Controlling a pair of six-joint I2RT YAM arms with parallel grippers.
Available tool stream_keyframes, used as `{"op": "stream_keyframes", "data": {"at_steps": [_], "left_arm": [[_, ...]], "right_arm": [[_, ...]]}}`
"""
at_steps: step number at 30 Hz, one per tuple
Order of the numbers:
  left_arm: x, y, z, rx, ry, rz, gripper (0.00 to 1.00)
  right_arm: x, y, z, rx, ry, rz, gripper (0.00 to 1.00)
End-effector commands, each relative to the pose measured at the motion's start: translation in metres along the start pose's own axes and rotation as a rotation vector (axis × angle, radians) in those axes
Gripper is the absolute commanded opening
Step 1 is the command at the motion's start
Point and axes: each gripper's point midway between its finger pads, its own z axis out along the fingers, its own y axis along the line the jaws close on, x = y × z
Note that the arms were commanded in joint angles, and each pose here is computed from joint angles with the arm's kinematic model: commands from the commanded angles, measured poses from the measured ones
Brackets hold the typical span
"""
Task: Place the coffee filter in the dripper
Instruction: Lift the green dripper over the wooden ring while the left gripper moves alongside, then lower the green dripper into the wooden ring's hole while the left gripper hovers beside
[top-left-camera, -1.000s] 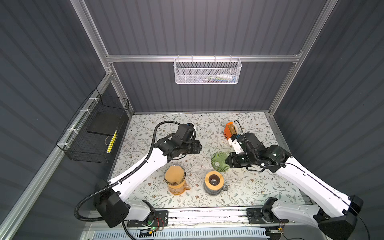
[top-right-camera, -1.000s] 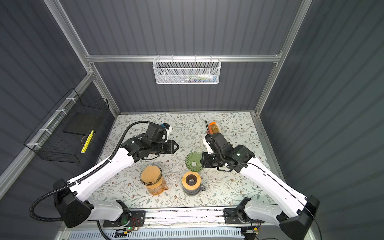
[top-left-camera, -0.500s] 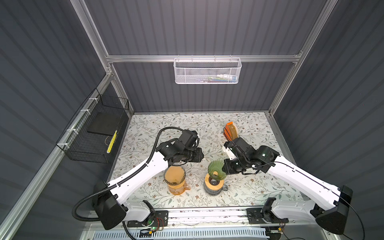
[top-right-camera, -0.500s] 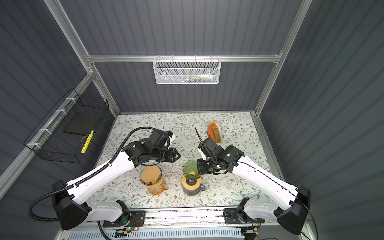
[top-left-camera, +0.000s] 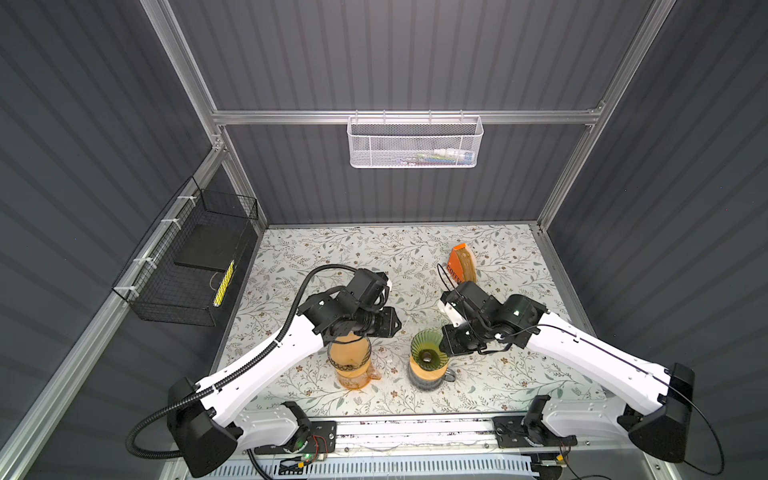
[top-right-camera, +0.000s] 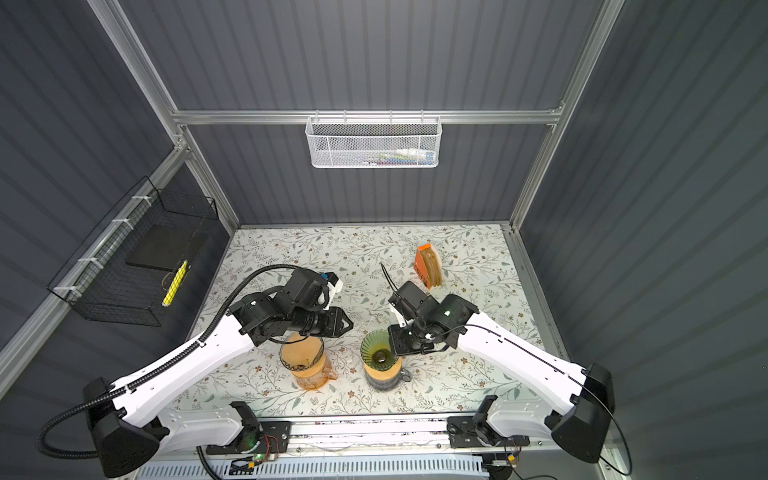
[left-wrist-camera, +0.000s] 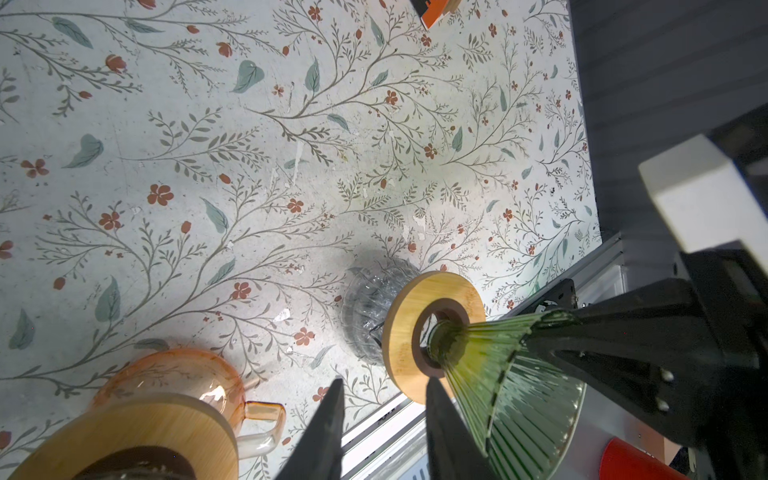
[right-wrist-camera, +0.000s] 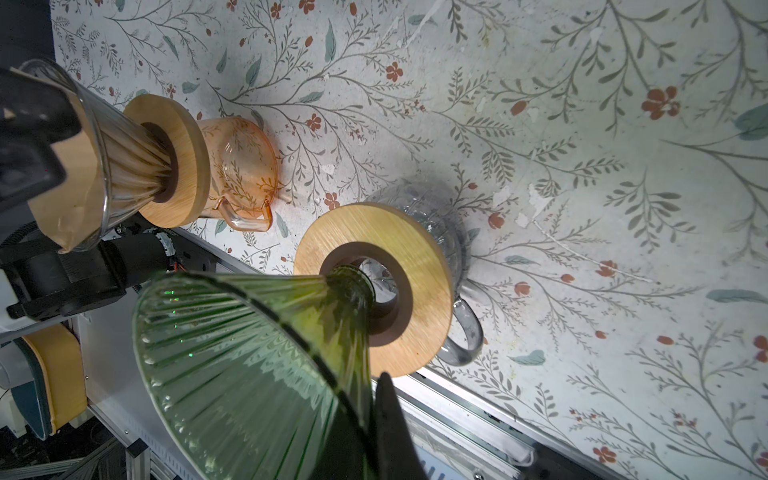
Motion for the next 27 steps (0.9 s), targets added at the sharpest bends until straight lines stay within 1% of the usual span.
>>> {"op": "stream_keyframes", "data": {"at_steps": [1, 6, 9, 19, 27], "left_arm": [[0.01, -0.004, -0.004, 0.029, 0.024, 0.012, 0.34], [0.014, -0.003, -0.002, 0.028, 0.034, 0.019, 0.34], [0.017, -0.008, 0.0, 0.055, 0.037, 0.025, 0.33], [0.025, -0.017, 0.012, 0.084, 0.086, 0.049, 0.32], [0.032, -0.026, 0.022, 0.101, 0.124, 0.065, 0.32]], "right_arm": [[0.005, -0.003, 0.006, 0.018, 0.02, 0.008, 0.0], [0.008, -0.006, 0.01, 0.029, 0.027, 0.011, 0.0], [0.008, -0.007, 0.011, 0.037, 0.026, 0.013, 0.0], [0.005, -0.012, 0.016, 0.066, 0.019, 0.006, 0.0], [0.004, -0.015, 0.021, 0.085, 0.021, 0.001, 0.0]]}}
